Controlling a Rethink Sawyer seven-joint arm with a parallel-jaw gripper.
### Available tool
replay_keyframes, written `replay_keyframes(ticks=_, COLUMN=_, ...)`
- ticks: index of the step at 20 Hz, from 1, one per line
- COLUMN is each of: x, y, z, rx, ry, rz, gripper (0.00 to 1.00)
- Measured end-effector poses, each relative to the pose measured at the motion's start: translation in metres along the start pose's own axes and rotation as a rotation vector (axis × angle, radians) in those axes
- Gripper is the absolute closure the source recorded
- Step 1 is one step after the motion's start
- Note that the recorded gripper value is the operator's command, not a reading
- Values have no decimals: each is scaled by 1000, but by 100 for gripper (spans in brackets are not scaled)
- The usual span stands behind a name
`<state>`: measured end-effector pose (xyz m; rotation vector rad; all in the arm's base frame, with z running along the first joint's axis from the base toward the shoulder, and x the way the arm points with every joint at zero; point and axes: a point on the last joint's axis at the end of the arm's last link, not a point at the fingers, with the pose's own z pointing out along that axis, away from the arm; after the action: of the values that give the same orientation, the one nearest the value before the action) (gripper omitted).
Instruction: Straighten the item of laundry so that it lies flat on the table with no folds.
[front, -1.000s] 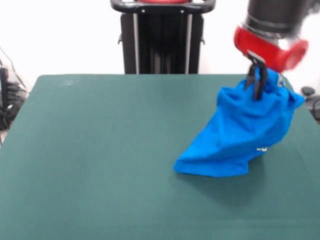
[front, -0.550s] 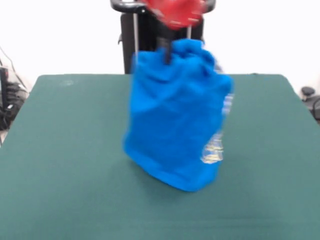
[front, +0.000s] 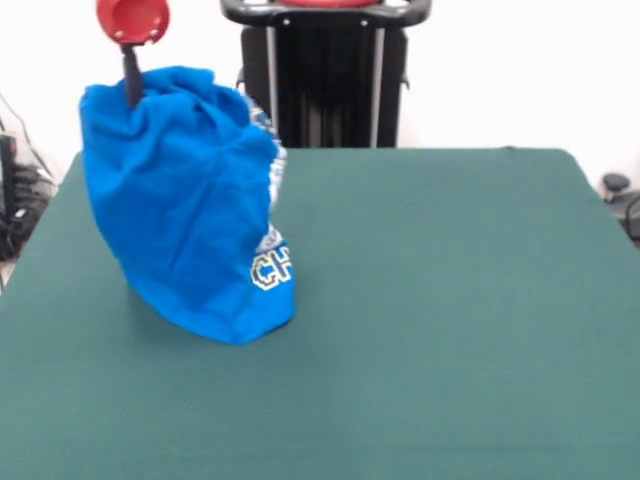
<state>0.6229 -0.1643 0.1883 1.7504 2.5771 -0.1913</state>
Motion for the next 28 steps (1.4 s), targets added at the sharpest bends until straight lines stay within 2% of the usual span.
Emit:
replay_keyframes(ticks=5, x=-1, y=-10, z=14, rx=5, ry=-30, rz=-38, gripper=100)
replay_keyframes(ticks=9, x=18, y=0, z=19, rx=-8, ry=-29, rz=-83, gripper=100)
replay_keyframes(ticks=14, x=64, y=29, z=22, rx=-33, ry=16, rz=-150, gripper=100)
replay_keyframes(ticks=15, x=68, y=32, z=23, rx=-36, ry=21, rz=-153, gripper=100)
replay_keyframes(ticks=16, x=84, y=41, z=23, rx=-48, ry=43, rz=-166, gripper=100)
replay_keyframes(ticks=19, x=103, y=52, z=23, rx=-61, ry=66, rz=-180, gripper=100)
replay_keyframes(ticks=20, x=117, y=61, z=21, rx=-72, ry=82, rz=-189, gripper=100)
replay_keyframes(ticks=26, x=167, y=90, z=17, rx=-104, ry=129, rz=-225, gripper=100)
replay_keyframes(ticks=27, x=183, y=99, z=16, rx=-113, ry=140, rz=-238, gripper=100)
replay_keyframes(ticks=28, x=191, y=103, z=15, rx=-117, ry=145, rz=-242, gripper=100)
